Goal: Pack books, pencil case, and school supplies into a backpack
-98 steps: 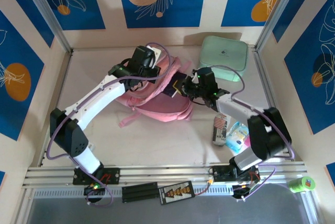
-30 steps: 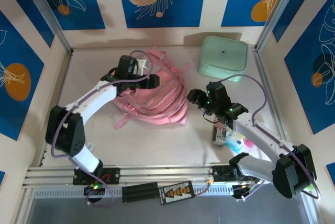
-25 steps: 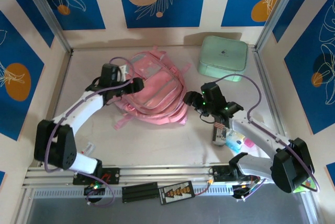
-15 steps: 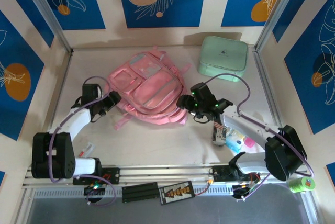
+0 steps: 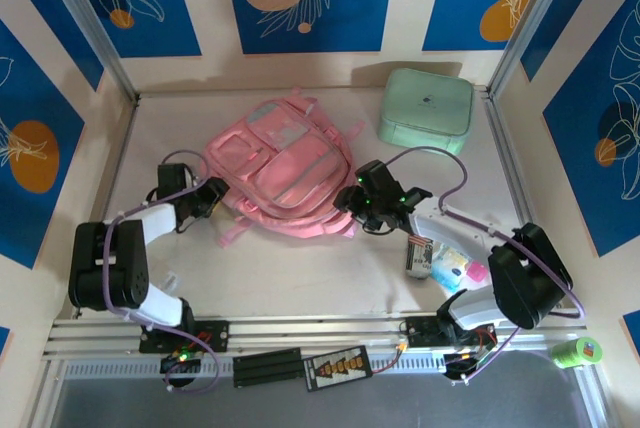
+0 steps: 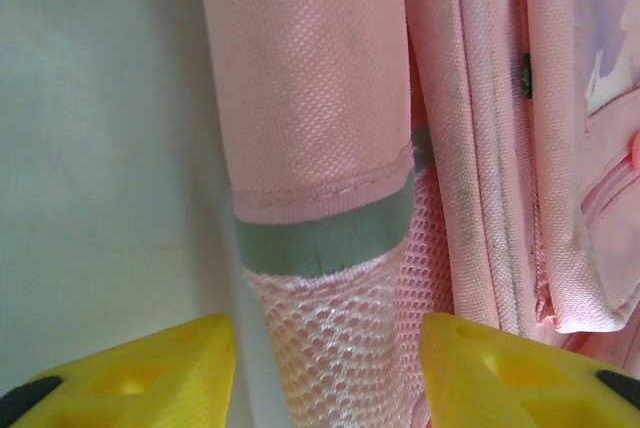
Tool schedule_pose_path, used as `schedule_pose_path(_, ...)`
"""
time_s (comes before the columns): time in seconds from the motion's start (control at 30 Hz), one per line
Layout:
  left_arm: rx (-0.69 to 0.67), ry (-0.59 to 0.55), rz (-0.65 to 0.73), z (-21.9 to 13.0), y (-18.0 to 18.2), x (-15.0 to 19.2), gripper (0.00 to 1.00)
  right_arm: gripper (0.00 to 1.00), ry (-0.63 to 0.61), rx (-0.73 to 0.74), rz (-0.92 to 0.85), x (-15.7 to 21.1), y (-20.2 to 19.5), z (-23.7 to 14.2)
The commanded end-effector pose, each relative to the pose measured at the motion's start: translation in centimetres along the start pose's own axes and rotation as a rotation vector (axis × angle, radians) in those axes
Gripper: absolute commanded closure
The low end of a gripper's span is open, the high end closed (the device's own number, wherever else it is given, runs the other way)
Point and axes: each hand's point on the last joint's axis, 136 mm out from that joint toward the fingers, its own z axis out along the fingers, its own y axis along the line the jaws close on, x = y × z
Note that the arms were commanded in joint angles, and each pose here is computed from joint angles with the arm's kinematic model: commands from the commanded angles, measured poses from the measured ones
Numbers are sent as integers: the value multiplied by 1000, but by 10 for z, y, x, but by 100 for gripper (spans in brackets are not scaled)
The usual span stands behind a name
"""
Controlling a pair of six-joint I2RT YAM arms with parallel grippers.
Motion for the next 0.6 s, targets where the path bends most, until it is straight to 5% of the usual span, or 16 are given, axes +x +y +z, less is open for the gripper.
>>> schedule_pose_path(0.0, 64, 14, 11, 6, -13, -6, 57, 40, 25, -19, 18, 3, 5, 4)
schedule_pose_path(0.2, 51, 9, -7, 10, -10, -8, 66, 47, 26, -2, 31, 3, 1, 9)
schedule_pose_path(0.5, 102, 12, -6, 0, -26, -6, 100, 60, 54, 43, 28, 8, -9, 29)
schedule_pose_path(0.57, 113, 24, 1, -7, -30, 1, 100, 62, 47, 43, 15, 5, -9, 32)
